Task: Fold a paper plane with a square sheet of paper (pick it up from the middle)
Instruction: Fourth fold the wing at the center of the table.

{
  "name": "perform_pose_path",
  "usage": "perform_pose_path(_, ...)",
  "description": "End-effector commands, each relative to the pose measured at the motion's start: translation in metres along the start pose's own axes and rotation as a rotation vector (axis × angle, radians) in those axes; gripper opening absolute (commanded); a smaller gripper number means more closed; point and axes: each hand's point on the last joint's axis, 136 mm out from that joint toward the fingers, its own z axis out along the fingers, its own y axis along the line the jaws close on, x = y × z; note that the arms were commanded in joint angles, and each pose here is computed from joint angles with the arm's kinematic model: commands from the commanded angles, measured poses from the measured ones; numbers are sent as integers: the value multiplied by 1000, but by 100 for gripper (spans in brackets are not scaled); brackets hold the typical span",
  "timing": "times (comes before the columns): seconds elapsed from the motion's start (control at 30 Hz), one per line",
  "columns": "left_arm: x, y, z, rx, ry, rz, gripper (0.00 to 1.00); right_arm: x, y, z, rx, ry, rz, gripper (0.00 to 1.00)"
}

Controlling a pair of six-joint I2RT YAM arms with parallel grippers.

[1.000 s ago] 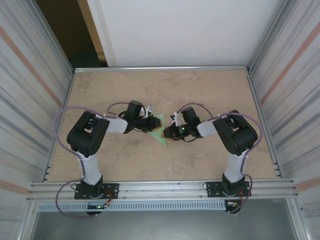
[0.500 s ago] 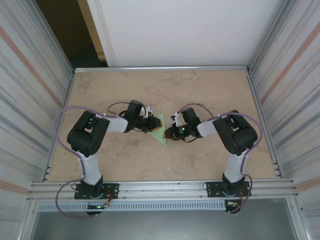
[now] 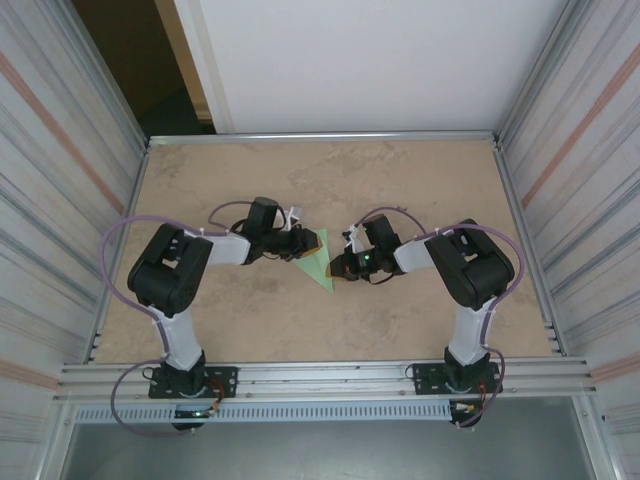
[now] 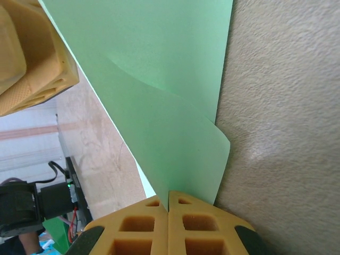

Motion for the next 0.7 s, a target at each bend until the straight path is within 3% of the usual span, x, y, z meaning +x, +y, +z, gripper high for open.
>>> perform_pose_path(0.0, 2, -3, 0, 20, 9, 9, 18, 12, -30, 4, 90, 30, 91, 7)
perform_pose_path(0.67, 5, 11, 17, -27, 61, -13, 14, 9, -25, 2, 87, 23, 88, 18)
